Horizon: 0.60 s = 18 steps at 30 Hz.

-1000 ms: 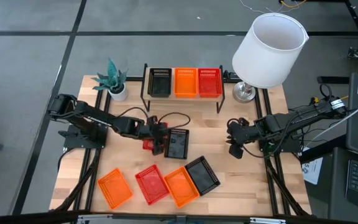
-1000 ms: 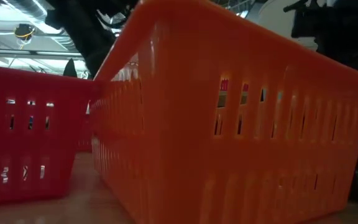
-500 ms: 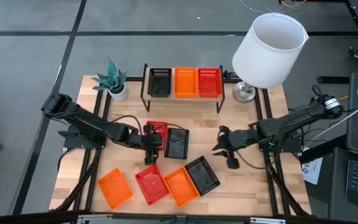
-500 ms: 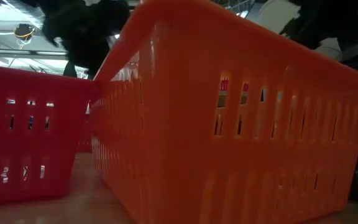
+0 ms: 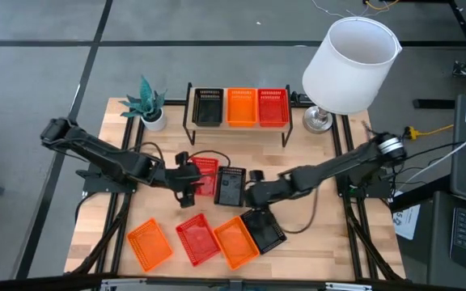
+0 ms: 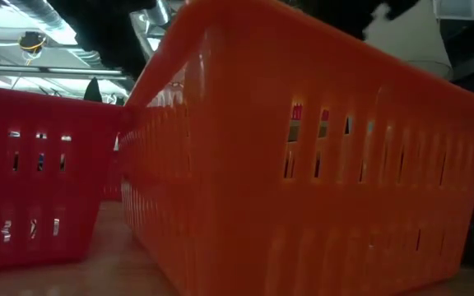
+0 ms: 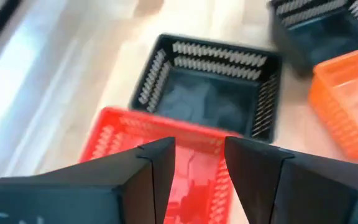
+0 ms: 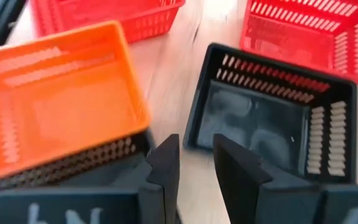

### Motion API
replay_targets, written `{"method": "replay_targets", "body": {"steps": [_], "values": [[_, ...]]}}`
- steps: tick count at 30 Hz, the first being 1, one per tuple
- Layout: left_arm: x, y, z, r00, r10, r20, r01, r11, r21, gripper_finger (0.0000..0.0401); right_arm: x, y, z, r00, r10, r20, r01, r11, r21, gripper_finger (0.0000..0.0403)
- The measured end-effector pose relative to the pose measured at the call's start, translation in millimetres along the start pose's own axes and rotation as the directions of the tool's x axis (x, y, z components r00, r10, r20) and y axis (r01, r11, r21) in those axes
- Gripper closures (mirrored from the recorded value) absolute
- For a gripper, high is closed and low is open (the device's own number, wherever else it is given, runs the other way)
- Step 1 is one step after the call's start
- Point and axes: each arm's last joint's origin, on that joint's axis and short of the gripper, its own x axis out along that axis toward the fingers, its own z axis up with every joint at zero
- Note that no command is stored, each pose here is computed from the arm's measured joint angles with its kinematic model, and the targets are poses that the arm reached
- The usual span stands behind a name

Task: Stack baskets on shelf by color
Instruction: Stack the top black bin on top of the black bin on the shelf

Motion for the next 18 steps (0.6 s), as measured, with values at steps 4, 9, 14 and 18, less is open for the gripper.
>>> {"method": "replay_targets", "body": {"steps": [4,9,14,18], "values": [[-2.4,4.6,0.3,0.998,0.056,0.012,-0.056,0.998,-0.002,0.0269,32.7,-0.8,11.1,0.999,-0.01,-0.031,0.011,1.0,0.012,0.0304],[-2.0,6.2,-0.1,0.997,0.08,0.01,-0.08,0.997,0.0,0.0269,62.1,-2.4,22.3,0.999,-0.019,-0.047,0.019,1.0,0.015,0.0304],[-1.8,6.9,0.0,0.997,0.083,0.01,-0.083,0.997,-0.002,0.0269,76.9,-3.0,23.7,0.998,-0.02,-0.066,0.021,1.0,0.01,0.0304],[-1.8,6.7,0.0,0.997,0.082,0.01,-0.082,0.997,-0.002,0.0269,79.7,-2.8,20.7,0.996,-0.022,-0.088,0.024,0.999,0.022,0.0304]]}}
